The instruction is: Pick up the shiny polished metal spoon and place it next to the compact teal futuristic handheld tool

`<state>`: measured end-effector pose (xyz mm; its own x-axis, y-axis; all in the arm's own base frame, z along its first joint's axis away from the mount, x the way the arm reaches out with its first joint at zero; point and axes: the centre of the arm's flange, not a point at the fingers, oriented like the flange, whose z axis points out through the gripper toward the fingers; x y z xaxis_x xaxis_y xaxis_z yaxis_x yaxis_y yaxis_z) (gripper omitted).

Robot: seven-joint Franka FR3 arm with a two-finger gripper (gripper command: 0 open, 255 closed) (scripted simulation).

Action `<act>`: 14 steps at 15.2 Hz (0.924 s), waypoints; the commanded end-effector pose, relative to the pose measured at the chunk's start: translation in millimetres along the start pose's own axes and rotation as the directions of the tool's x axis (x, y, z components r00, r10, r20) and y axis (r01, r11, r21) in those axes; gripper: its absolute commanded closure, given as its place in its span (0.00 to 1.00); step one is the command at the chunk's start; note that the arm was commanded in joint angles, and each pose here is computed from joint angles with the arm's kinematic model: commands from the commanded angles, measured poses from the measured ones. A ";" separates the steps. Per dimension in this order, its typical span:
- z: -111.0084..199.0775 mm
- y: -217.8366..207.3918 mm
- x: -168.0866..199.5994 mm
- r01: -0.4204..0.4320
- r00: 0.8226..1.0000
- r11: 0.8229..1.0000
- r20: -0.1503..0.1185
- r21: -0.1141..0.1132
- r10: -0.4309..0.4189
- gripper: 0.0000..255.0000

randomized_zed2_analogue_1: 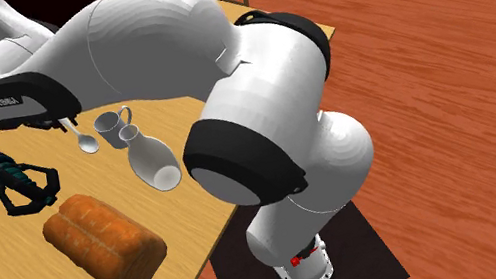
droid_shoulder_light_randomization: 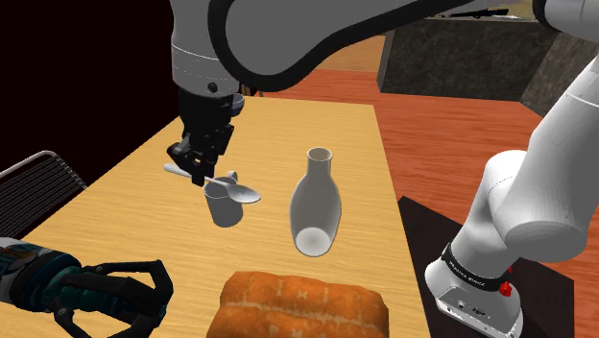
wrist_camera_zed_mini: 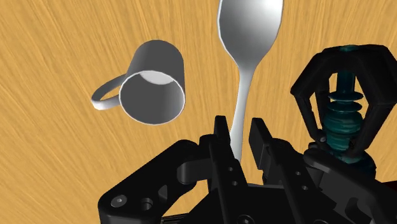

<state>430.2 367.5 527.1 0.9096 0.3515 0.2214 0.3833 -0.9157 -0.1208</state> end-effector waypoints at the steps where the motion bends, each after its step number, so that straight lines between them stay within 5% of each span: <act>1: 9.0 1.2 -2.4 0.000 1.000 1.000 -0.001 0.000 0.000 1.00; 14: 75.4 9.5 -17.6 0.000 1.000 1.000 -0.001 0.000 0.000 1.00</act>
<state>430.0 366.9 454.3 0.9096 0.3517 0.2214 0.3834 -0.9157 -0.1207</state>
